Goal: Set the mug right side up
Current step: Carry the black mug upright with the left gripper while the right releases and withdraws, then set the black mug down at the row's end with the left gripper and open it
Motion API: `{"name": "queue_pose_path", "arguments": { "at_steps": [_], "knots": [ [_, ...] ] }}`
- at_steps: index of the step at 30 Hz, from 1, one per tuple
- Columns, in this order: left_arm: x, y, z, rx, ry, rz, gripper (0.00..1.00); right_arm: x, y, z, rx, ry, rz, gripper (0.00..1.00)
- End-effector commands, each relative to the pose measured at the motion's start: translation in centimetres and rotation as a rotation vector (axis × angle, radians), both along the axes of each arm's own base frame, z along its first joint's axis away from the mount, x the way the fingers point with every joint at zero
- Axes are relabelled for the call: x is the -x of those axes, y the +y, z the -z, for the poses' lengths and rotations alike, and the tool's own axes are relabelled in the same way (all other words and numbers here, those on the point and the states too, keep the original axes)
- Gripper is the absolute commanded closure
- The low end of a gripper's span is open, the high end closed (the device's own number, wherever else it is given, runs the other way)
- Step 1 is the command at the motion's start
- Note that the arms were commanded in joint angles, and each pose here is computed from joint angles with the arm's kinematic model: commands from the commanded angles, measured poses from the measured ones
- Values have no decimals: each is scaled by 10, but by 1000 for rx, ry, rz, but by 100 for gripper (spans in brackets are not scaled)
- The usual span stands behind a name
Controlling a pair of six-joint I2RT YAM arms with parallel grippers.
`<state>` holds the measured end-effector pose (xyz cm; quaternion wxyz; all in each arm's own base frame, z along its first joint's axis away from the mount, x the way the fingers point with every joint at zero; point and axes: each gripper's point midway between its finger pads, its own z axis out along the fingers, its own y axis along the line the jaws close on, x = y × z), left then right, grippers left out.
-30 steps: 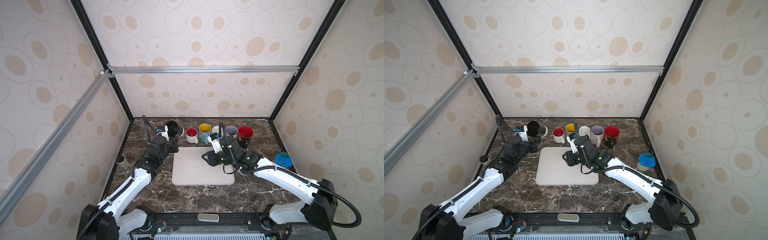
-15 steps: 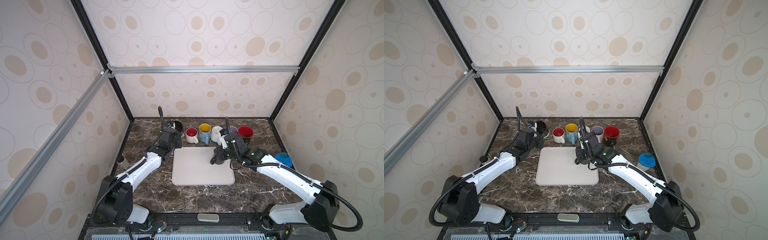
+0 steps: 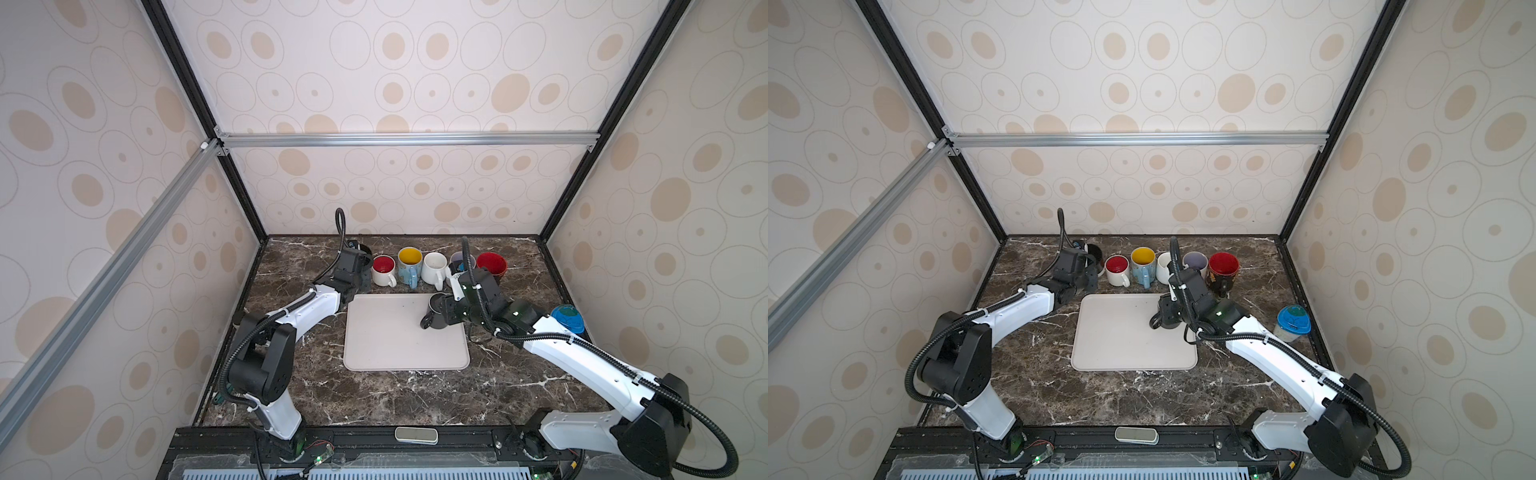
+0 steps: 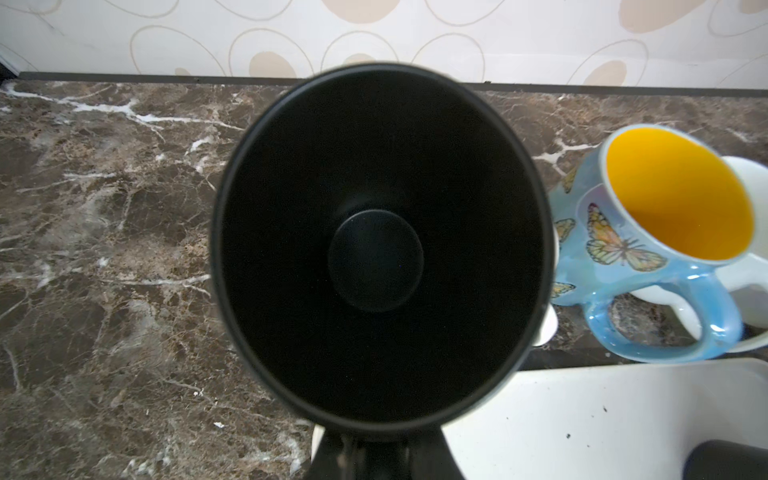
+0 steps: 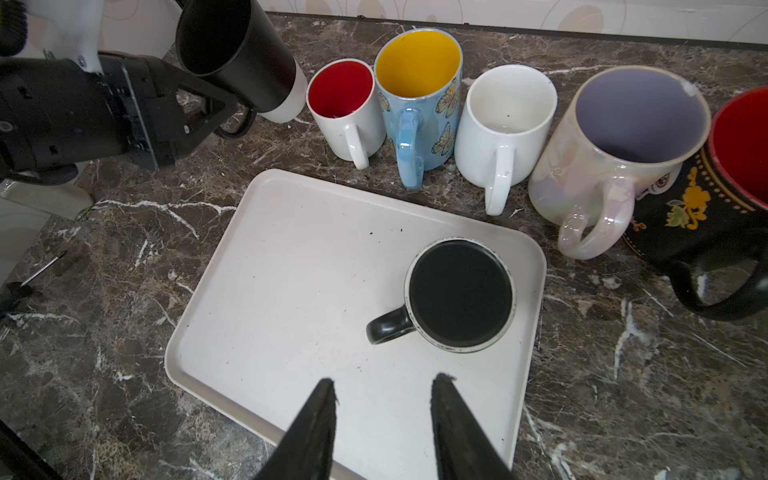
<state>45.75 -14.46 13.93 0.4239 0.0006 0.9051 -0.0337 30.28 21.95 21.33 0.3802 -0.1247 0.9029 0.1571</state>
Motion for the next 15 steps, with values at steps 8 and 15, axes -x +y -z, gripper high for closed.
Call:
{"name": "queue_pose_path", "arguments": {
  "at_steps": [8, 15],
  "knots": [
    [-28, -2, -12, 24, -71, -19, 100, 2, -5, 9, -3, 35, 38, 60],
    [-31, -6, 2, 35, -51, -10, 100, 0, -3, 25, -36, 102, 97, 60]
  ]
}}
